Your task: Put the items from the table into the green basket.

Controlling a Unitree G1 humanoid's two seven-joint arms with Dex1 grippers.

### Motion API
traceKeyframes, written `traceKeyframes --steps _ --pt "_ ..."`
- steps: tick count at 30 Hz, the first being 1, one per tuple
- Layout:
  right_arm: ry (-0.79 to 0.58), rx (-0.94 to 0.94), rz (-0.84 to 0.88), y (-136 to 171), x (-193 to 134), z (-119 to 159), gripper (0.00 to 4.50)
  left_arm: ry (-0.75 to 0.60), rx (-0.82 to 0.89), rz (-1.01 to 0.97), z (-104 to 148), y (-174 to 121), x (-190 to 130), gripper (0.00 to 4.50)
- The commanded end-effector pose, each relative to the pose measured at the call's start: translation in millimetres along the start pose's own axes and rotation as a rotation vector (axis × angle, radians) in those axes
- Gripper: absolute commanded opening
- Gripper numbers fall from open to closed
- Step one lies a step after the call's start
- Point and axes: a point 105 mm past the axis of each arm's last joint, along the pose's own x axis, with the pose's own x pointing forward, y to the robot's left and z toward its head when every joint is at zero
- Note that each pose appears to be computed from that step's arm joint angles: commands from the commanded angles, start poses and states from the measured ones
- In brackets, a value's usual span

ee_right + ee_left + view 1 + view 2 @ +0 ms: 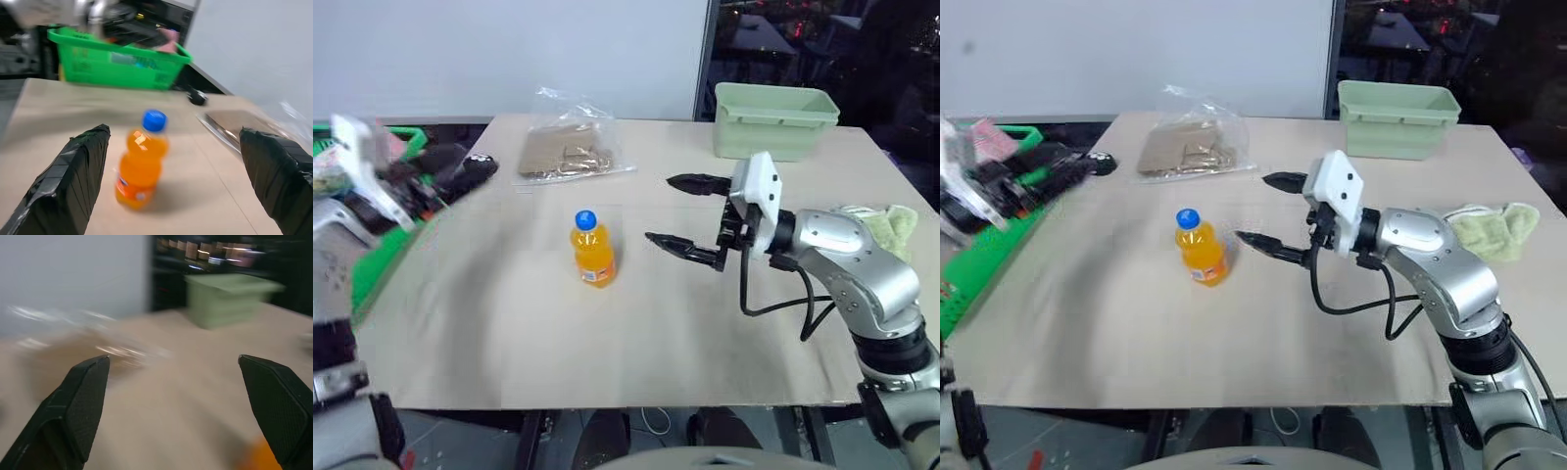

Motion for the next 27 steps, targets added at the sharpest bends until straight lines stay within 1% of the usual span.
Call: traceKeyframes --steps 1,3,4,7,10,14,17,20,27 --pt "-0.025 -0.033 -0.014 -2 -5 11 4.5 0.022 0.08 -0.102 6 -38 5 4.34" --pt "-0.014 -0.035 -0.02 -2 -7 9 4.5 -0.012 0.063 -0.065 6 -38 10 4.34" --pt "-0.012 -0.035 -0.022 -2 -8 9 4.5 0.013 0.095 -0.06 0 -39 11 4.34" --pt "-0.013 -0.033 -0.032 -1 -12 10 4.5 0.087 0.15 -0.107 -18 -55 16 4.34" --pt "-0.005 -0.034 -0.038 -2 -14 8 4.5 0.104 0.166 -0.11 -29 -59 19 4.34" --pt "0.001 -0.032 -0.046 -1 -15 7 4.5 0.106 0.176 -0.101 -35 -59 26 4.34" --pt "0.0 -0.03 -0.047 0 -15 7 4.5 0.144 0.203 -0.122 -47 -63 29 4.34" --pt "0.011 -0.031 -0.05 1 -17 5 4.5 0.182 0.193 -0.176 -63 -73 34 4.34" --pt "0.016 -0.034 -0.055 1 -19 4 4.5 0.206 0.207 -0.127 -85 -65 52 4.34"
